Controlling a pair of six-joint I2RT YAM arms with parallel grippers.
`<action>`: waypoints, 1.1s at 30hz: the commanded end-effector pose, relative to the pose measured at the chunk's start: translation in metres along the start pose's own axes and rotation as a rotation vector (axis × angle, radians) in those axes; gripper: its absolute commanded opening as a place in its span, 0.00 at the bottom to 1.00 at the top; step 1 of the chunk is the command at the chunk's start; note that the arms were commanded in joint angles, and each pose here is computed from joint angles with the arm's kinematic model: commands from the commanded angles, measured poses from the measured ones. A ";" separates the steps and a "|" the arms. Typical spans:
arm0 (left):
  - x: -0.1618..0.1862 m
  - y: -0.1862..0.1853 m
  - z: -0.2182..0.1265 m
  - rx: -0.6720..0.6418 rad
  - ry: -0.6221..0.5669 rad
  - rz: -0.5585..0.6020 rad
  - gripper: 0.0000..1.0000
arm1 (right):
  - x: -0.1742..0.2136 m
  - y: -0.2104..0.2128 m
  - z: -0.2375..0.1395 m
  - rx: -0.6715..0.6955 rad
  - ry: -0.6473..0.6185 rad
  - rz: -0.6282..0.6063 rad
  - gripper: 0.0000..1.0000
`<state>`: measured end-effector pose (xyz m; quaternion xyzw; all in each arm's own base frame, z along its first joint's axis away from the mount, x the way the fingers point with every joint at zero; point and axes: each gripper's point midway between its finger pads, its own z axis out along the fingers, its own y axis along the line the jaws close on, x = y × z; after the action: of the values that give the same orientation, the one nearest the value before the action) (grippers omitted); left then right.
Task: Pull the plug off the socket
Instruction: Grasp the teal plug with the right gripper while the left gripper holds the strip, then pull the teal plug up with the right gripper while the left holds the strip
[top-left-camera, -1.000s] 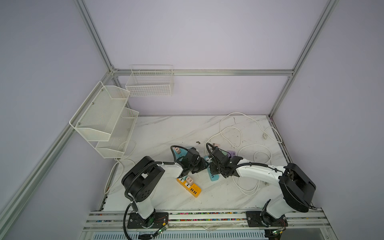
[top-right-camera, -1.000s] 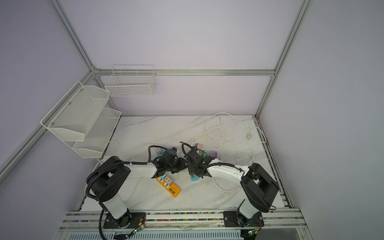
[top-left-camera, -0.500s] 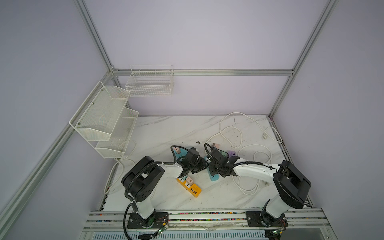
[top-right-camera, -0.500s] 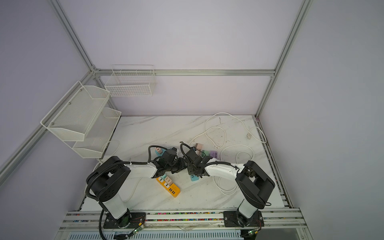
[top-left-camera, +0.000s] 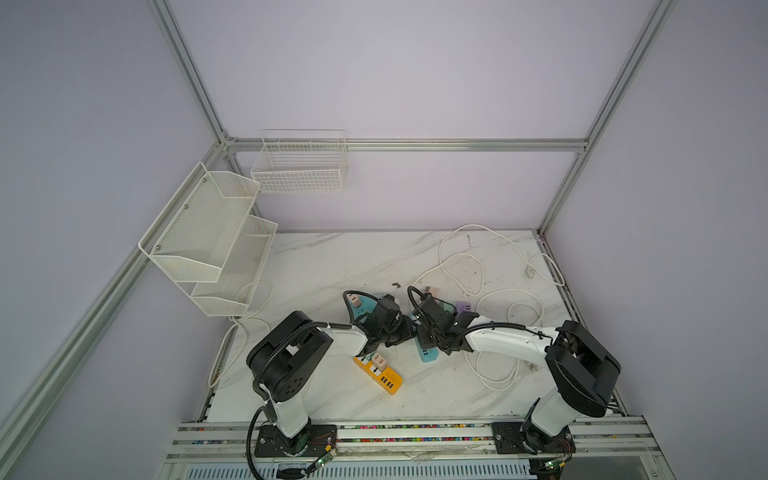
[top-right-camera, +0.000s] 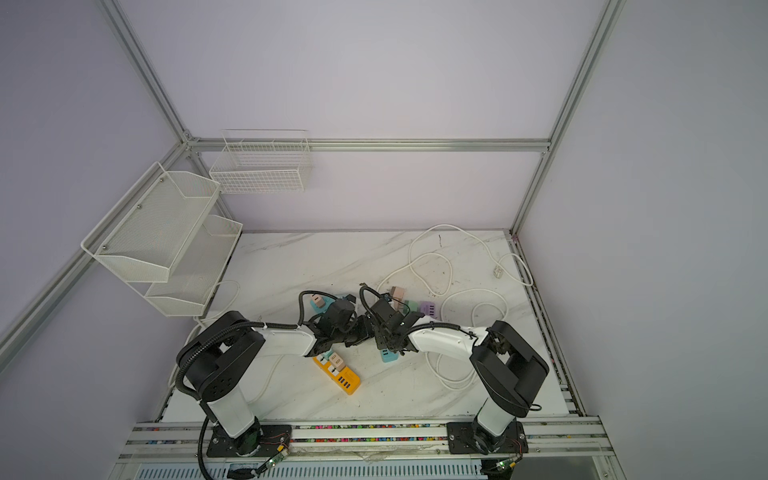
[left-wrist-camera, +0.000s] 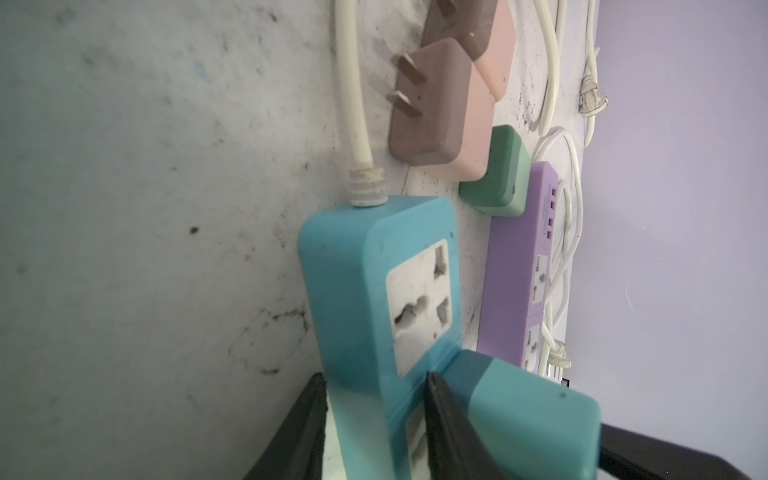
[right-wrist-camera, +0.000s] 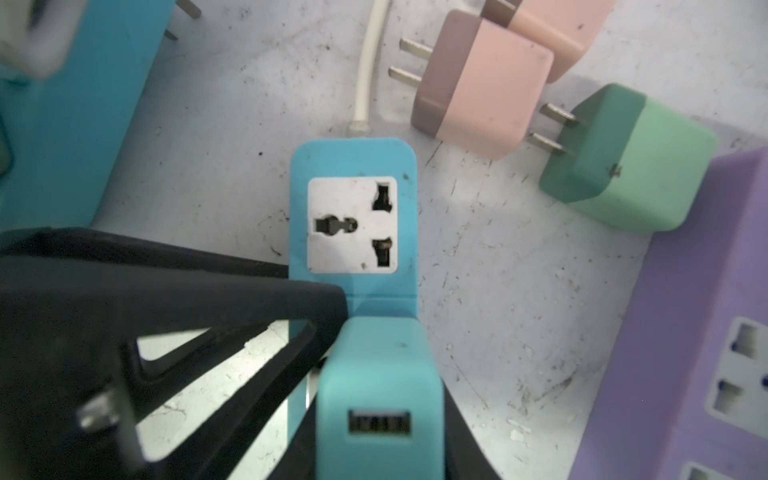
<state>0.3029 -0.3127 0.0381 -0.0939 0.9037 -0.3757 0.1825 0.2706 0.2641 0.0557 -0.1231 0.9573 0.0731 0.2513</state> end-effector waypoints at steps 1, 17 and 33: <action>0.022 0.045 0.003 -0.161 0.057 0.006 0.38 | -0.003 0.003 -0.002 0.003 -0.008 -0.016 0.25; 0.033 0.061 0.007 -0.212 0.069 0.000 0.37 | -0.013 0.015 -0.005 -0.037 -0.032 -0.006 0.21; 0.039 0.068 0.012 -0.209 0.072 -0.031 0.36 | -0.010 0.023 -0.007 -0.057 -0.024 0.016 0.18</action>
<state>0.3071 -0.3146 0.0372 -0.0968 0.8999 -0.3733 0.2034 0.2689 0.2663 0.0563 -0.1239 0.9575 0.0736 0.2498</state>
